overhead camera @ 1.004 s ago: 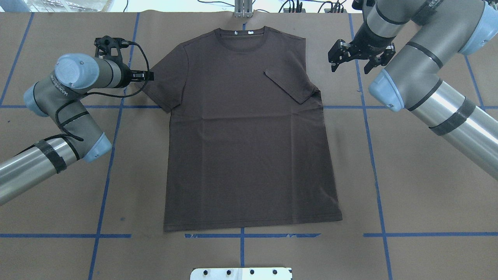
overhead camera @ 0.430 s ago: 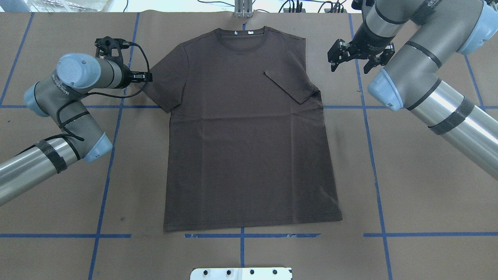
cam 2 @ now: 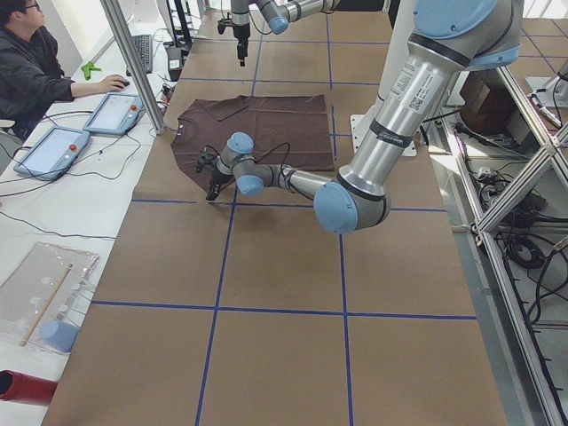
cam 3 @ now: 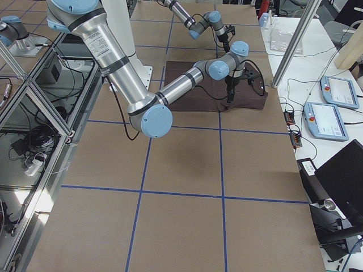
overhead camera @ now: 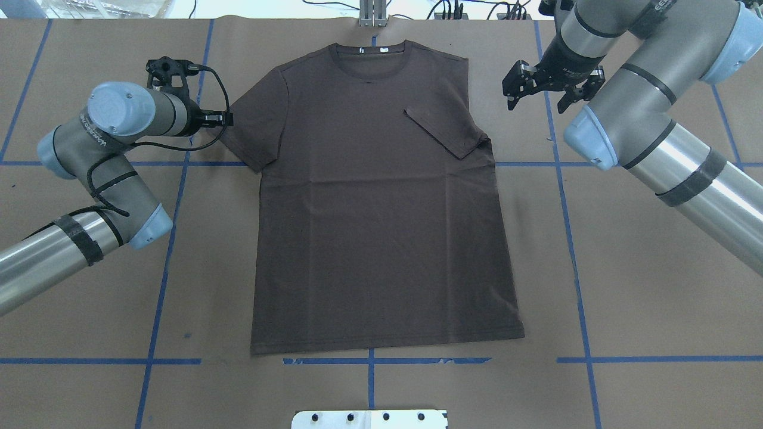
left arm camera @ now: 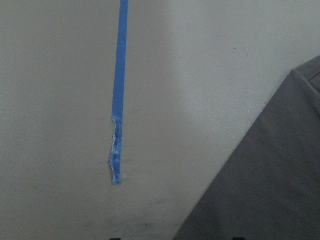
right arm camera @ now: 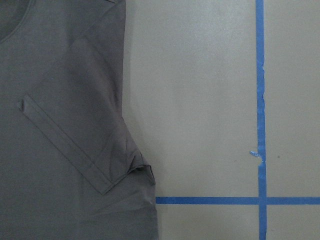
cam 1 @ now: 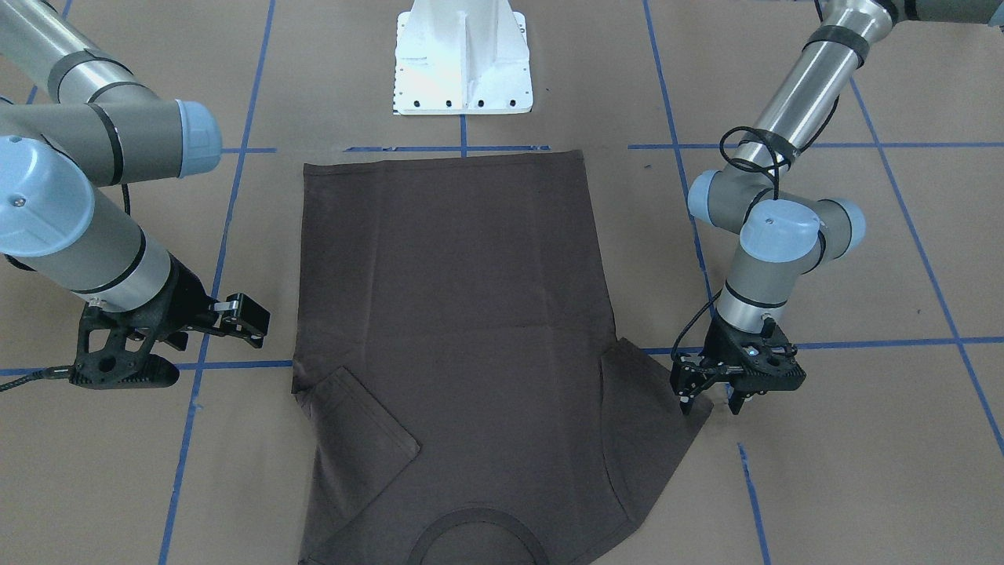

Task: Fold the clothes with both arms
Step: 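Position the left gripper at the sleeve nearest it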

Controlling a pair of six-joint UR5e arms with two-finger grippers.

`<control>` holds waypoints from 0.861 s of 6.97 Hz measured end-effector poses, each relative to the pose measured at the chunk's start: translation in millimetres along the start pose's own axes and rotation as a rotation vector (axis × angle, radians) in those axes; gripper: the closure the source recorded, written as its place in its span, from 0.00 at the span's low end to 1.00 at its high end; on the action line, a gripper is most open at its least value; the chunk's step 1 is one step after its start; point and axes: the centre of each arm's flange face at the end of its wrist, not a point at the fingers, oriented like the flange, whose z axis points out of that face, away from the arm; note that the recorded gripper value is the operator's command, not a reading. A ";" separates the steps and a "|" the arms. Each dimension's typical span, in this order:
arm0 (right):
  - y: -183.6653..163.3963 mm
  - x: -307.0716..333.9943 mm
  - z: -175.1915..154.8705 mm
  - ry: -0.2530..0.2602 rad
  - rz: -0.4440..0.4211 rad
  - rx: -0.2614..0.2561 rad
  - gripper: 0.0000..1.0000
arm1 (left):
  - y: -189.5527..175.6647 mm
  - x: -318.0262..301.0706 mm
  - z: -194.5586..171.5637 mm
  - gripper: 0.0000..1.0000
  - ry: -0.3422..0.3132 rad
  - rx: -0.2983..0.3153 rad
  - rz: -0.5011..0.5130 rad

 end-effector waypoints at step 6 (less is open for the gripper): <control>-1.0 1.7 0.2 0.002 -0.001 0.000 0.00 | 4.5 1.4 1.4 0.88 0.002 -0.008 0.004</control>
